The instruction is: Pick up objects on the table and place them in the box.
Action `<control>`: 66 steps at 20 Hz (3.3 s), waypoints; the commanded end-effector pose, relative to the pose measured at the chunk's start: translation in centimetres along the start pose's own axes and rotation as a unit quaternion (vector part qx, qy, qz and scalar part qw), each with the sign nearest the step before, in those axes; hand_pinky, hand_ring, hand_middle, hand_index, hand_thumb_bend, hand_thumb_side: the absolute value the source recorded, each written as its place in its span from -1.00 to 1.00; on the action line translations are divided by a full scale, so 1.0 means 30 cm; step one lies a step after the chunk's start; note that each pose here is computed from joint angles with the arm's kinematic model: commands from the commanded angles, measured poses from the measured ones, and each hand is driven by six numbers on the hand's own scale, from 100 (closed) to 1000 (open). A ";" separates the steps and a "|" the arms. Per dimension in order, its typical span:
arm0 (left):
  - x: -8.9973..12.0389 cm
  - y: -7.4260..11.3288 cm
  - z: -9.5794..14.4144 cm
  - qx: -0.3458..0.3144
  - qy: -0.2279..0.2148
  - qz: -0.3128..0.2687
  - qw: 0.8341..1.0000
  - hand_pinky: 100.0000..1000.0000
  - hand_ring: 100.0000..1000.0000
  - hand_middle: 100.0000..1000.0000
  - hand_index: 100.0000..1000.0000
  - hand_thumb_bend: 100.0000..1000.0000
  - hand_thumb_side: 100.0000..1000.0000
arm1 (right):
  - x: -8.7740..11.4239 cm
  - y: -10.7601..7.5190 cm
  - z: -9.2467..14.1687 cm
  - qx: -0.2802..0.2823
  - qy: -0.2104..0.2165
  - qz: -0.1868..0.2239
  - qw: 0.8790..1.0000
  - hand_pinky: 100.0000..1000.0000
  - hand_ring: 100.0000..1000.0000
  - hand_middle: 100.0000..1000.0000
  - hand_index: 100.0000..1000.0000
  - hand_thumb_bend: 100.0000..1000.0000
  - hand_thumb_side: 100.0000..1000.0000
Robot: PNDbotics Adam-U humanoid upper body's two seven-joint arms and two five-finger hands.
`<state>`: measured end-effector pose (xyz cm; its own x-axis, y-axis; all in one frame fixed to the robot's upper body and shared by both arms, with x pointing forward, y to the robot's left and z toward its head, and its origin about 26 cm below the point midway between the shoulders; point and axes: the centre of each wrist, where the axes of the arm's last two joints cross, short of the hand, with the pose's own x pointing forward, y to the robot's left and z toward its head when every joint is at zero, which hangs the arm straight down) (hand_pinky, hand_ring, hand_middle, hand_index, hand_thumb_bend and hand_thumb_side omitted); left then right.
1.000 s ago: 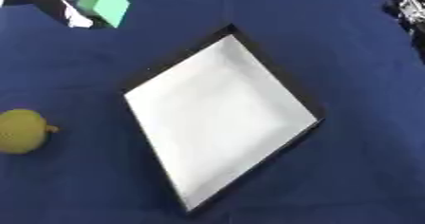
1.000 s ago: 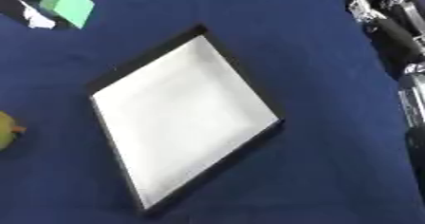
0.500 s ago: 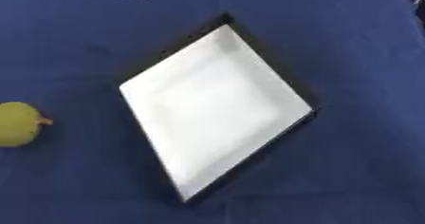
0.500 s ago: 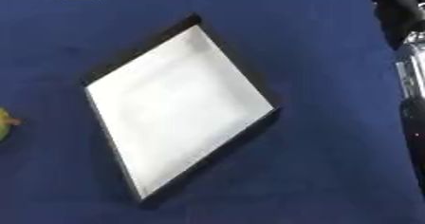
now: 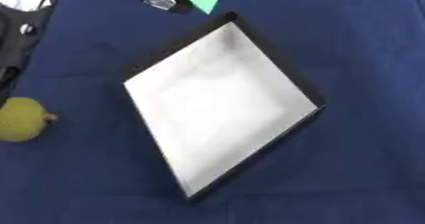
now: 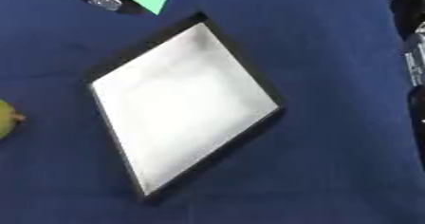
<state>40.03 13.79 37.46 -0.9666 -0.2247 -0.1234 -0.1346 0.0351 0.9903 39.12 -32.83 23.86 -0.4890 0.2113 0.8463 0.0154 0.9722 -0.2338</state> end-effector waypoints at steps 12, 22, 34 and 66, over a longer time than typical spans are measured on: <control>0.043 -0.117 -0.096 -0.152 -0.062 -0.102 0.981 0.24 0.07 -0.07 0.06 0.04 -1.00 | 0.035 -0.135 0.001 -0.043 -0.012 0.055 0.997 1.00 0.99 0.99 0.74 -1.00 -0.18; -0.017 -0.267 -0.088 -0.201 -0.028 -0.074 0.976 0.26 0.09 -0.05 0.09 -0.18 -1.00 | 0.039 -0.159 0.009 -0.053 -0.017 0.063 0.996 1.00 0.99 0.99 0.74 -1.00 -0.18; -0.024 -0.436 -0.095 -0.225 -0.001 -0.027 0.974 0.38 0.19 0.07 0.24 -0.36 -1.00 | 0.026 -0.155 0.015 -0.047 -0.011 0.066 0.997 1.00 0.98 0.98 0.74 -1.00 -0.18; -0.024 -0.104 0.157 -0.039 0.098 -0.060 0.993 0.87 0.75 0.63 0.80 -0.20 0.02 | 0.011 -0.157 0.026 -0.042 -0.004 0.069 0.997 1.00 0.98 0.98 0.74 -1.00 -0.18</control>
<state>40.89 16.68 31.53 -0.8943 -0.4051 -0.1902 -0.1743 -0.0760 0.9817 38.51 -36.88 23.30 -0.4595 0.3157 0.8302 0.1340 0.9487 -0.2865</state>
